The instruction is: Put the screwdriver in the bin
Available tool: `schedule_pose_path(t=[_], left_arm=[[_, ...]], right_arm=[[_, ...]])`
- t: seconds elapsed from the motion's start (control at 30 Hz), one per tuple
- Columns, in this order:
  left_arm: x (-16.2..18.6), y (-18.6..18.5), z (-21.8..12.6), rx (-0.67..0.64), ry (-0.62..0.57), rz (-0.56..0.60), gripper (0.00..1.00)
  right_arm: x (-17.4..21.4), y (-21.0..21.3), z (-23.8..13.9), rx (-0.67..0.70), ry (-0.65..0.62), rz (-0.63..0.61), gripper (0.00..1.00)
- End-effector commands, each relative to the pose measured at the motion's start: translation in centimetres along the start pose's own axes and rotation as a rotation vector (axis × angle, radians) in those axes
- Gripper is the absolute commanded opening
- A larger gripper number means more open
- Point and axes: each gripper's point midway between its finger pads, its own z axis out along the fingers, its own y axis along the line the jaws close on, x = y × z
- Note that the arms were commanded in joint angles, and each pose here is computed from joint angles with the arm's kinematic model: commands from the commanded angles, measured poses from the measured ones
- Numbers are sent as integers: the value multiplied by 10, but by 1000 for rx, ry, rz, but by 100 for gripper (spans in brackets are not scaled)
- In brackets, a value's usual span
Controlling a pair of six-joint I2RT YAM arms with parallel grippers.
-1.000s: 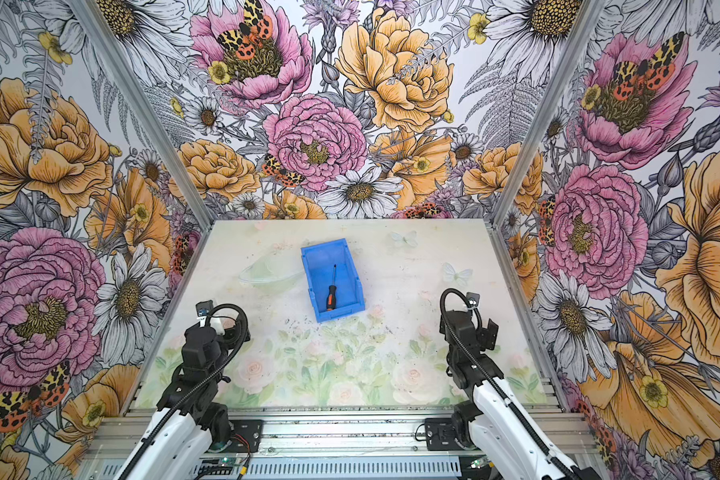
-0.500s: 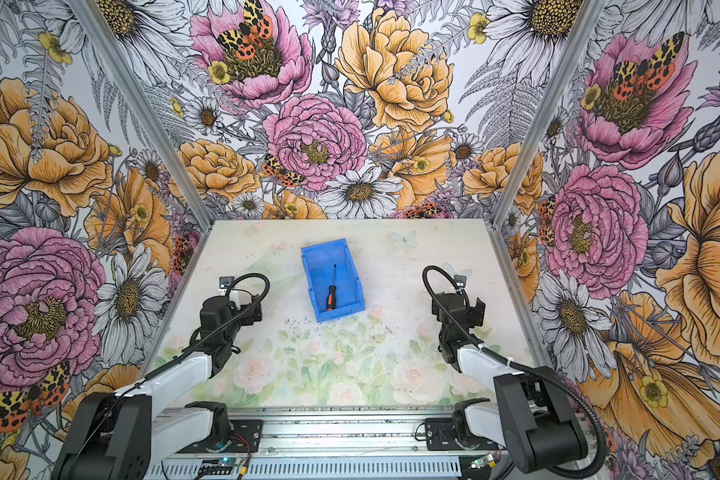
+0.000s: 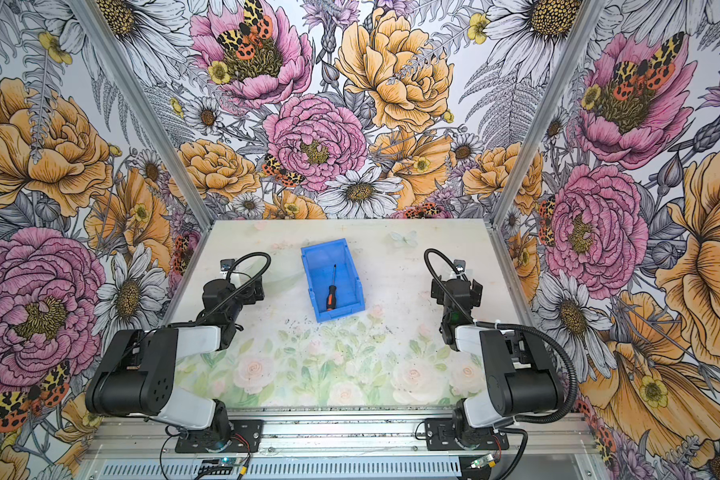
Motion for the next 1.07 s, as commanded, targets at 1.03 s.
schedule_pose_path(t=[1.03], left_arm=[[-14, -1, -6, 1, -123, -20, 99]], right_arm=[[-12, 5, -2, -98, -103, 64, 99]])
